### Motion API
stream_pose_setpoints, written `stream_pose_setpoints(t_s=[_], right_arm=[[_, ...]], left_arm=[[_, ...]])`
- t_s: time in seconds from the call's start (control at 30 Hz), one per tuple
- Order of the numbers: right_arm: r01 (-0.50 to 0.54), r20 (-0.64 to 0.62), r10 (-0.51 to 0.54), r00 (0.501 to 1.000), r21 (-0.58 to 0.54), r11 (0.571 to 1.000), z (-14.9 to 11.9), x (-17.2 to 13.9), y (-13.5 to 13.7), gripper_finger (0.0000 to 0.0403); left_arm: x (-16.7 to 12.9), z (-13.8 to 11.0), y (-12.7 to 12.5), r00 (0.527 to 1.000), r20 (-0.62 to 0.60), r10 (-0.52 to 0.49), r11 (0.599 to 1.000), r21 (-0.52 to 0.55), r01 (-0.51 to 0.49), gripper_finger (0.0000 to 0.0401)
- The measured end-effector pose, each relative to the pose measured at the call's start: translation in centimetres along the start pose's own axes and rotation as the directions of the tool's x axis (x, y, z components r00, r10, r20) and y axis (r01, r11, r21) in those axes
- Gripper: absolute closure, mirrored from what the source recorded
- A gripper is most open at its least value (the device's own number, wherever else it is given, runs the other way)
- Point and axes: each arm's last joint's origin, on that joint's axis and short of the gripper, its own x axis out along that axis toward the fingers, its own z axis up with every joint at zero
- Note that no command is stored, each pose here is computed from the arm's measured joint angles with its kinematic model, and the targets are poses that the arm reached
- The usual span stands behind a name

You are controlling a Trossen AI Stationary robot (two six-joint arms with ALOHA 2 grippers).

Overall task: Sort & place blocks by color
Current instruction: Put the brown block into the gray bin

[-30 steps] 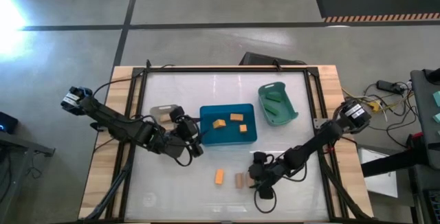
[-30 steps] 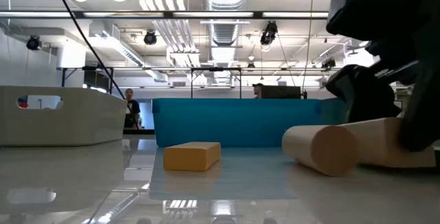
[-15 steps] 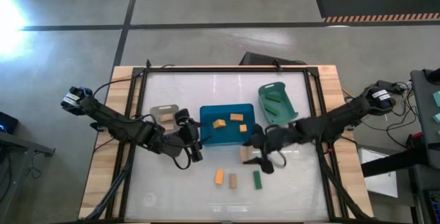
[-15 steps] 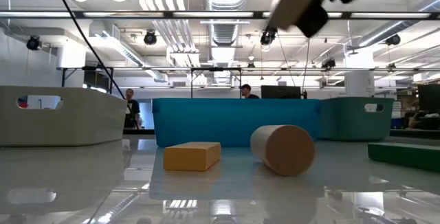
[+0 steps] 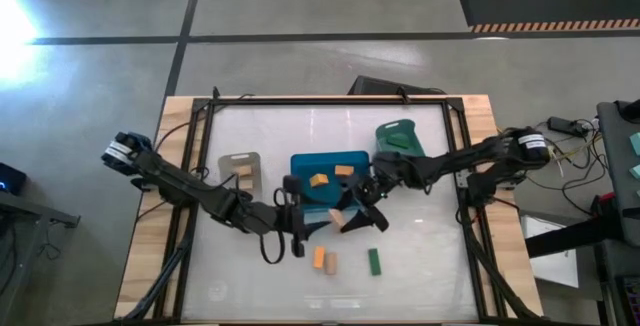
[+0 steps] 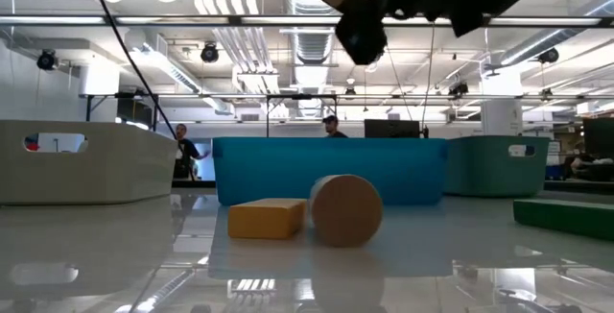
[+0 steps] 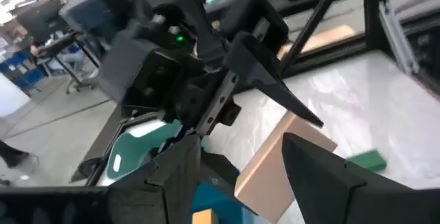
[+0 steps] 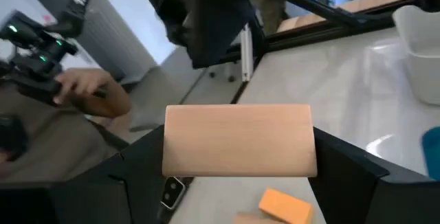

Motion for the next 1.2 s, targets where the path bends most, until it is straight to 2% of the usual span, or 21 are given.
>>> stream_pose_setpoints(t_s=[0.27,0.43,0.63,1.0,1.2], right_arm=[[-0.006,-0.020,0.006,1.000,0.021,1.000,-0.1,0.3,-1.1,0.0129],[-0.011,-0.014,0.011,1.000,0.028,1.000,0.2,-0.1,-1.3,0.0129],[0.005,-0.008,-0.005,1.000,0.036,0.999,0.4,-0.4,-1.8,0.0129],[0.014,-0.003,-0.014,1.000,0.025,1.000,0.4,-0.5,-2.0,0.0129],[0.032,0.004,-0.032,0.999,0.018,0.999,0.5,-0.5,-2.1,0.0129]], left_arm=[[1.0,-1.1,-0.8,0.999,-0.033,-0.004,0.998,0.062,0.006,0.0211],[0.0,-0.5,-0.5,0.999,-0.032,-0.016,0.998,0.060,0.018,0.0211],[-0.2,-1.0,-0.6,0.996,-0.080,-0.028,0.997,0.067,0.033,0.0210],[-0.1,-1.2,-0.7,0.996,-0.083,-0.027,0.999,0.041,0.031,0.0146],[0.4,-1.7,-1.1,0.994,-0.101,-0.030,0.998,0.054,0.036,0.0140]])
